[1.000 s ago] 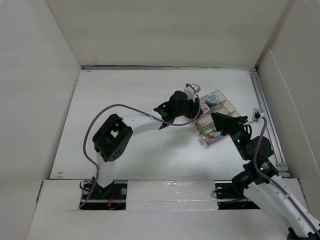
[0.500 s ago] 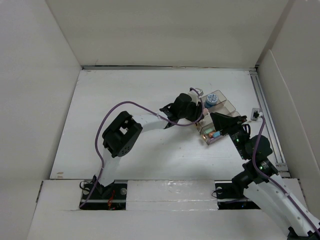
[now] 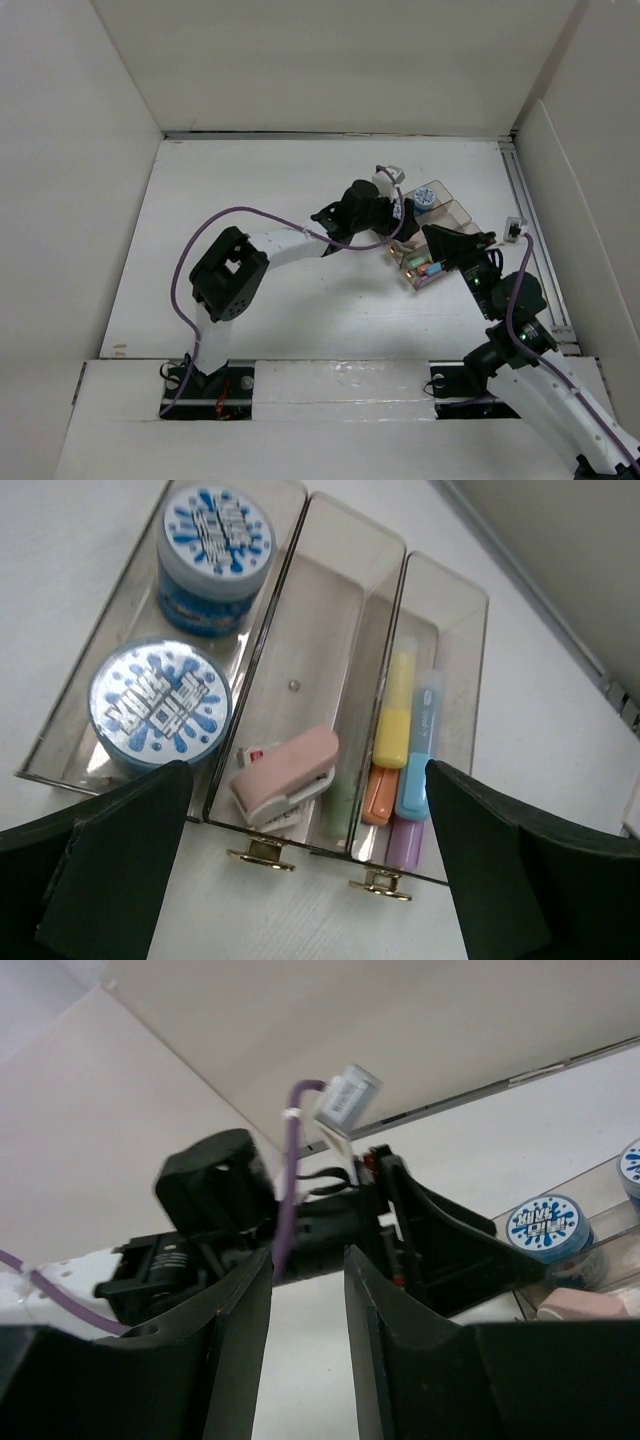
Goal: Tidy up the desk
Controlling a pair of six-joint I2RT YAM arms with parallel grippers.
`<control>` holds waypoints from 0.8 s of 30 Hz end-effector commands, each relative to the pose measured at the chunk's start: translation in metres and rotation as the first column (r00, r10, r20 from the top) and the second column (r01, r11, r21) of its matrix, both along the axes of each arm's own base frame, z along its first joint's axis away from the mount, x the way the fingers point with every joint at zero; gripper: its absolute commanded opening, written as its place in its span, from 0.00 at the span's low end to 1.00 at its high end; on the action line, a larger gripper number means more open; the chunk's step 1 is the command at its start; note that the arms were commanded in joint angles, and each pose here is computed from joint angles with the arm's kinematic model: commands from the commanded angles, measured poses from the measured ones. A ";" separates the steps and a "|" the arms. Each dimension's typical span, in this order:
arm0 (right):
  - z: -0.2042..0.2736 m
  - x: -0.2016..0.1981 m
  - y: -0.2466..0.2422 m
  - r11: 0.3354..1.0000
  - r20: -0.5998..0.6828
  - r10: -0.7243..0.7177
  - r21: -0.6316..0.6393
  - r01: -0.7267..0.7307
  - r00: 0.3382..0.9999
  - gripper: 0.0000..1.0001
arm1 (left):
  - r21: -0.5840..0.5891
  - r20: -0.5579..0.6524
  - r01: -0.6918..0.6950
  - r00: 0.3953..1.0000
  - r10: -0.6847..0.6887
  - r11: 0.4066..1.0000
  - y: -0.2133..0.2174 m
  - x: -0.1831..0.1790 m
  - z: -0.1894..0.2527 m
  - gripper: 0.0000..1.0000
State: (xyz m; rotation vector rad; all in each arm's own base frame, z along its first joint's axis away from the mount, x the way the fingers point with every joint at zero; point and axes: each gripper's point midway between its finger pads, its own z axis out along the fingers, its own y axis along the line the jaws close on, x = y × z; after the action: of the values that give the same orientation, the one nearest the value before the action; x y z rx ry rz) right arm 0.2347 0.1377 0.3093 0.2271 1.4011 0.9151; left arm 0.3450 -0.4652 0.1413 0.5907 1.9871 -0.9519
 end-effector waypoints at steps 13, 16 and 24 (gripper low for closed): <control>0.022 -0.004 0.002 0.999 0.060 0.021 0.023 -0.022 0.998 0.00 | -0.228 0.216 -0.235 0.934 0.285 0.945 0.129 -0.045 0.138 0.99; 0.022 -0.002 0.001 1.000 0.056 0.012 0.019 -0.013 0.998 0.00 | -0.278 0.194 -0.333 0.899 0.392 0.901 0.169 -0.058 0.140 0.99; 0.036 -0.006 -0.001 1.000 0.073 0.013 0.027 -0.015 0.997 0.16 | -0.501 0.089 -0.525 0.759 0.645 0.688 0.282 -0.100 0.164 0.99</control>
State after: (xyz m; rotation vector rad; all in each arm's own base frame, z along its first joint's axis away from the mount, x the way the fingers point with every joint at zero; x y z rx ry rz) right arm 0.2368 0.1415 0.3059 0.2188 1.4229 0.9178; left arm 0.2552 -0.2267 0.2835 0.0069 1.5945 -0.7997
